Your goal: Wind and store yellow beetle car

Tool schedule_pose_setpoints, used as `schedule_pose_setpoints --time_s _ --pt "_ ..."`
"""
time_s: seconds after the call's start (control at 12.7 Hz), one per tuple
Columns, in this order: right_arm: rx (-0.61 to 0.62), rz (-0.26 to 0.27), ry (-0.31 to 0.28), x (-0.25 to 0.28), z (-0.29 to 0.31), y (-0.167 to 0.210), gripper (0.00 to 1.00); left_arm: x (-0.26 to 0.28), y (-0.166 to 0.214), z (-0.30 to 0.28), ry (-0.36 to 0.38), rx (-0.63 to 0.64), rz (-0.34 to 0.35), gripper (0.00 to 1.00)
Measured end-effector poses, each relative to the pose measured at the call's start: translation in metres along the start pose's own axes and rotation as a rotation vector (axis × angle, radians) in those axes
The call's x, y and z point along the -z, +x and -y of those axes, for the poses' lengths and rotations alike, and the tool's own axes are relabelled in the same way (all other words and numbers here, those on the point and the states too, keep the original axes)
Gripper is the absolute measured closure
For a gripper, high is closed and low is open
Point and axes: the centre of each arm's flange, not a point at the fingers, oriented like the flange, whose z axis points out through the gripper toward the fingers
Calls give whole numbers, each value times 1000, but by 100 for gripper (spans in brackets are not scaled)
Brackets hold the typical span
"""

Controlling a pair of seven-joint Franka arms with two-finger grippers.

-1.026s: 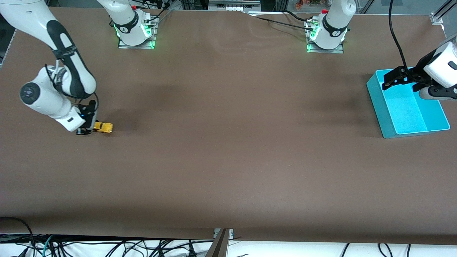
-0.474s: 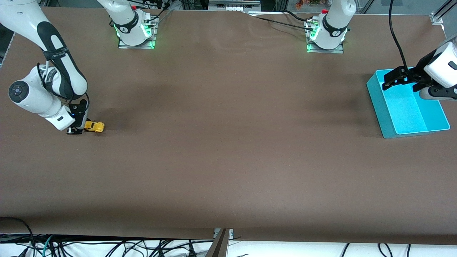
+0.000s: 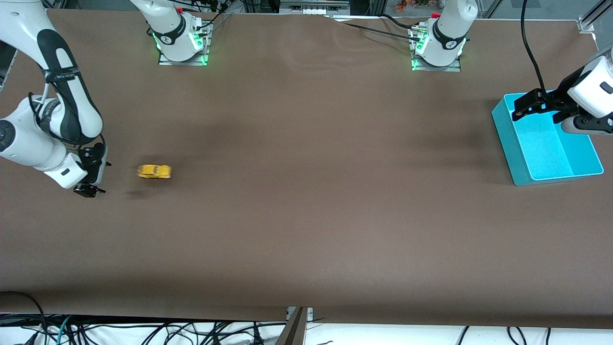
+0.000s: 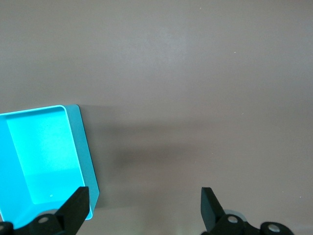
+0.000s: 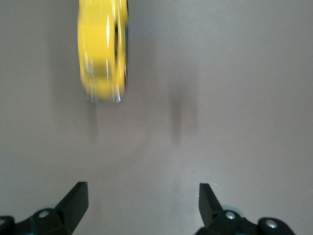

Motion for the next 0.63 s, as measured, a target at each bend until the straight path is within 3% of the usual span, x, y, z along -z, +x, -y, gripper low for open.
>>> schedule_pose_setpoints --time_s 0.32,0.63 --pt "-10 -1 -8 13 -8 3 0 0 0 0 0 0 -1 0" --pt "-145 -4 -25 54 -18 13 0 0 0 1 0 1 3 0"
